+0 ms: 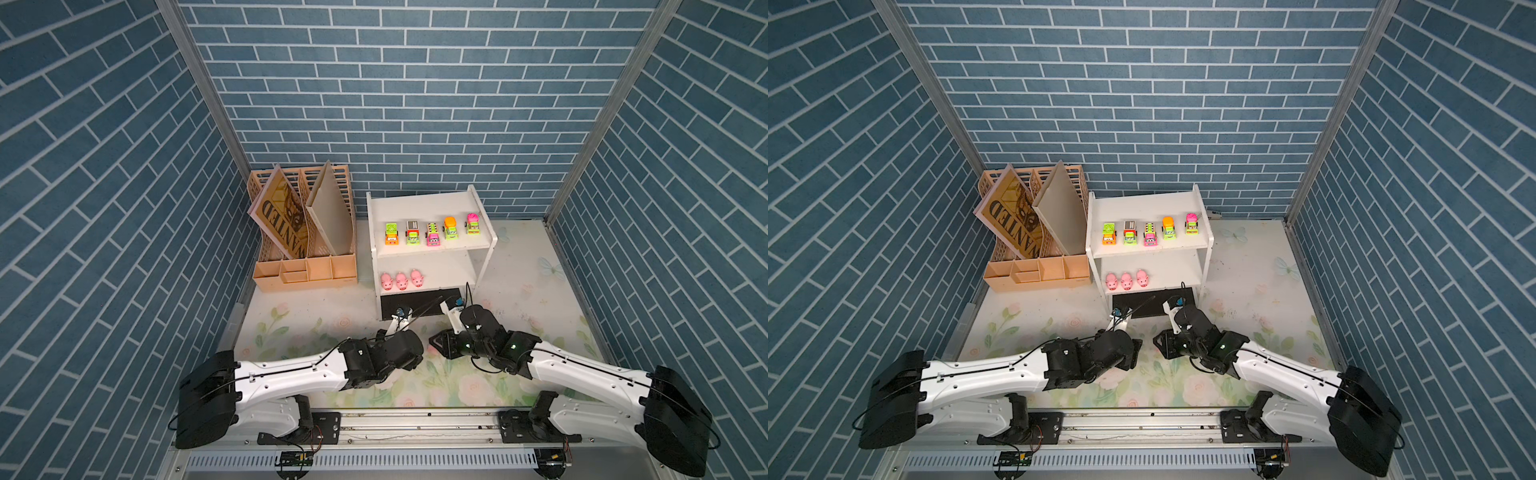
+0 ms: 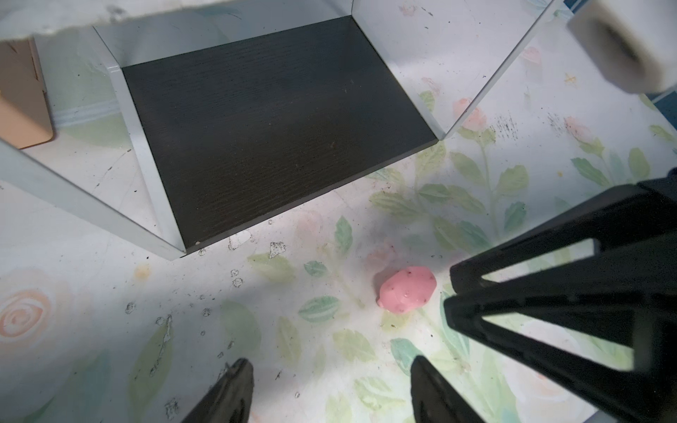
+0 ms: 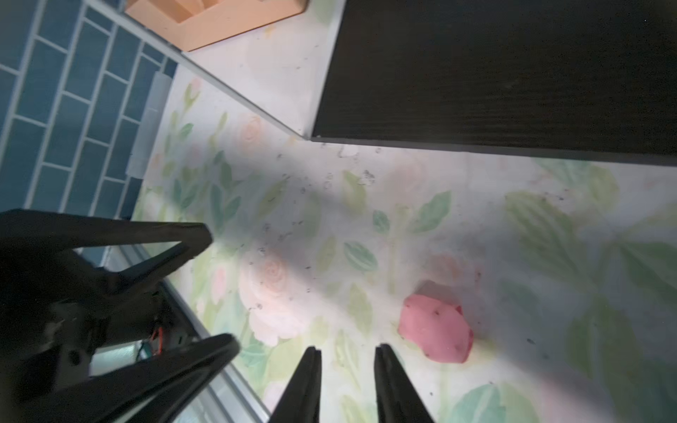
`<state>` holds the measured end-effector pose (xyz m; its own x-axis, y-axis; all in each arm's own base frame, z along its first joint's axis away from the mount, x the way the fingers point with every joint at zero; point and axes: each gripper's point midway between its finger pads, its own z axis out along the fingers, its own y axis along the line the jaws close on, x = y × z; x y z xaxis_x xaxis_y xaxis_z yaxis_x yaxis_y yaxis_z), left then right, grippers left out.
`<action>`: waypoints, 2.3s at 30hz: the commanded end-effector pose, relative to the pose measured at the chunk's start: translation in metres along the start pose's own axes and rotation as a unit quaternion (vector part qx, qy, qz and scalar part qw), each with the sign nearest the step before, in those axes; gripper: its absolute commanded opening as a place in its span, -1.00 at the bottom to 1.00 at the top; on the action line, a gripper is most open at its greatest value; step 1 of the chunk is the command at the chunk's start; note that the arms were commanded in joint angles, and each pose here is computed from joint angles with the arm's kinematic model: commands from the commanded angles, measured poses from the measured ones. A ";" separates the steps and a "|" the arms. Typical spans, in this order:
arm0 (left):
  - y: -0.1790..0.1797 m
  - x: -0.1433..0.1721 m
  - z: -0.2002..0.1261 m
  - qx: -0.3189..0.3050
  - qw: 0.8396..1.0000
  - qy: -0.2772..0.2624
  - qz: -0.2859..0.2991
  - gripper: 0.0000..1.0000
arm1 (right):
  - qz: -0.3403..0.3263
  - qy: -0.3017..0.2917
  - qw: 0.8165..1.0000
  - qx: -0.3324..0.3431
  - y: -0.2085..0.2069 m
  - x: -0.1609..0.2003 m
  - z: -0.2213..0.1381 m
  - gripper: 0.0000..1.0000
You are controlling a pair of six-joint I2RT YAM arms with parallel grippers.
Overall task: Organize plastic toys on shelves
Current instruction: Adjust the plastic toy at the center of the board.
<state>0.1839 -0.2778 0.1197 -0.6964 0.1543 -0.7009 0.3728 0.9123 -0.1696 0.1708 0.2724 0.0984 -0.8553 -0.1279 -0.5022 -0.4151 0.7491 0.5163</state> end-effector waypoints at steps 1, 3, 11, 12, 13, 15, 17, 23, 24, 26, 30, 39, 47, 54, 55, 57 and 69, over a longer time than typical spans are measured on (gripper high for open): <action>-0.002 0.006 0.003 -0.004 1.000 0.015 -0.001 0.38 | 0.001 0.019 0.994 0.108 -0.038 0.013 0.006 -0.34; 0.000 0.010 0.005 -0.006 1.000 0.018 -0.005 0.38 | -0.012 0.025 0.993 0.112 -0.036 0.010 0.014 -0.21; -0.012 0.012 0.013 0.008 1.000 0.028 -0.010 0.38 | -0.034 0.068 0.982 0.171 -0.052 0.037 0.032 -0.26; -0.015 0.012 0.015 0.012 0.999 0.030 -0.012 0.37 | -0.036 0.077 0.981 0.172 -0.052 0.046 0.030 -0.27; -0.018 0.012 0.017 0.016 0.999 0.032 -0.013 0.36 | -0.036 0.084 0.981 0.172 -0.053 0.055 0.027 -0.29; -0.026 0.014 0.022 0.027 0.999 0.040 -0.014 0.32 | -0.035 0.099 0.980 0.167 -0.052 0.074 0.020 -0.31; -0.033 0.018 0.027 0.036 0.998 0.050 -0.012 0.29 | -0.032 0.110 0.979 0.169 -0.054 0.087 0.014 -0.33; -0.055 0.040 0.043 0.055 0.995 0.086 0.009 0.18 | -0.014 0.098 0.982 0.161 -0.053 0.091 -0.008 -0.34; -0.056 0.045 0.046 0.053 0.994 0.093 0.016 0.17 | -0.011 0.087 0.983 0.164 -0.052 0.085 -0.011 -0.33; -0.055 0.054 0.049 0.044 0.994 0.102 0.021 0.14 | -0.007 0.068 0.983 0.171 -0.052 0.076 -0.016 -0.32; -0.050 0.065 0.052 0.035 0.993 0.112 0.018 0.12 | 0.001 0.038 0.983 0.181 -0.052 0.056 -0.016 -0.32; -0.043 0.066 0.044 0.033 0.994 0.101 0.005 0.09 | -0.001 0.004 0.986 0.169 -0.044 0.020 -0.003 -0.32; -0.035 0.035 0.028 0.001 0.998 0.054 -0.034 0.10 | -0.015 0.033 0.993 0.113 -0.030 0.027 0.029 -0.34; -0.018 0.041 0.021 -0.014 0.998 0.055 -0.042 0.10 | -0.042 0.083 0.990 0.102 -0.019 0.061 0.036 -0.31; -0.016 0.041 0.020 -0.015 0.997 0.055 -0.043 0.10 | -0.045 0.087 0.990 0.099 -0.014 0.064 0.035 -0.31; -0.014 0.042 0.017 -0.015 0.997 0.055 -0.047 0.10 | -0.047 0.083 0.991 0.097 -0.008 0.063 0.032 -0.30; -0.008 0.039 0.012 -0.023 0.997 0.049 -0.051 0.10 | -0.050 0.056 0.984 0.163 -0.030 0.053 0.016 -0.27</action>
<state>0.1616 -0.2932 0.0846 -0.7920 0.0897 -0.6039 0.2831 0.9304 -0.2330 0.1412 0.2760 0.0567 -0.8462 -0.2536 -0.4686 -0.4245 0.8525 0.3050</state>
